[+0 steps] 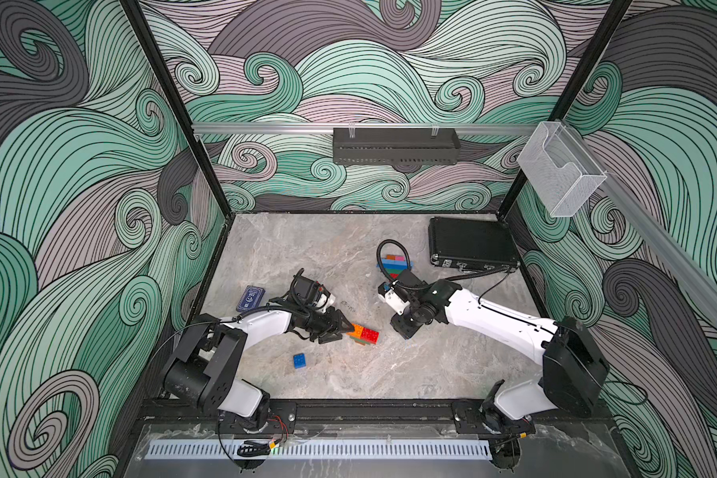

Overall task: Assemble a heart with lego
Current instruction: Pick up the lego brick from the center of the board, then assemble the lego brick with the lego brick.

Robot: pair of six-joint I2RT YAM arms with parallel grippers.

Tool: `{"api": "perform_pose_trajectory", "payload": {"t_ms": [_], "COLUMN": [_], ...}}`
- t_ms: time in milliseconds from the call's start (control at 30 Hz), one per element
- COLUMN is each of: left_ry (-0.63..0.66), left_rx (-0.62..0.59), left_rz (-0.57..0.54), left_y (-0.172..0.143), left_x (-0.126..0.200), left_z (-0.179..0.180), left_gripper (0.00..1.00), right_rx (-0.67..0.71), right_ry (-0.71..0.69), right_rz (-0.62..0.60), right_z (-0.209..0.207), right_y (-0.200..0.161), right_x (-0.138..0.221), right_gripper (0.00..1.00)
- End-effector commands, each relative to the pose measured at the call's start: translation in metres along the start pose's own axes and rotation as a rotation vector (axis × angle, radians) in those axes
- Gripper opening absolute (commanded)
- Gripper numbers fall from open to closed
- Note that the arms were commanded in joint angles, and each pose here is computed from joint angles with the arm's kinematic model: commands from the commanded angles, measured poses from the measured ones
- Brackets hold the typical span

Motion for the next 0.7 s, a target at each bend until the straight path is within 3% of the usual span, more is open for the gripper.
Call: {"api": "perform_pose_trajectory", "payload": {"t_ms": [0,367,667], "left_ry": [-0.039,-0.053,-0.03], "left_rx": [-0.046,-0.048,-0.036], "left_rz": [0.012,0.015,0.011], "left_y": [0.002,0.004,0.001], "left_x": [-0.003,-0.011,-0.015], "left_z": [-0.009,-0.008,-0.001], "left_gripper": [0.54,0.52,0.48], "right_rx": [0.093,0.289,0.288], "right_ry": [0.067,0.119,0.131], "right_rz": [-0.01,0.007,0.051], "right_z": [0.011,0.037,0.04], "right_y": [0.005,0.032,0.047], "right_x": [0.01,0.002,-0.007], "right_gripper": [0.27,0.27,0.28]}}
Point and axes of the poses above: each gripper's point midway between its finger pads, its own x axis back along the fingers, its own z axis along the line the jaws close on, y = z × x, the point moved 9 cm from there along x, back along the fingers, and after that the axes turned 9 degrees about x, right-handed, at the moved point
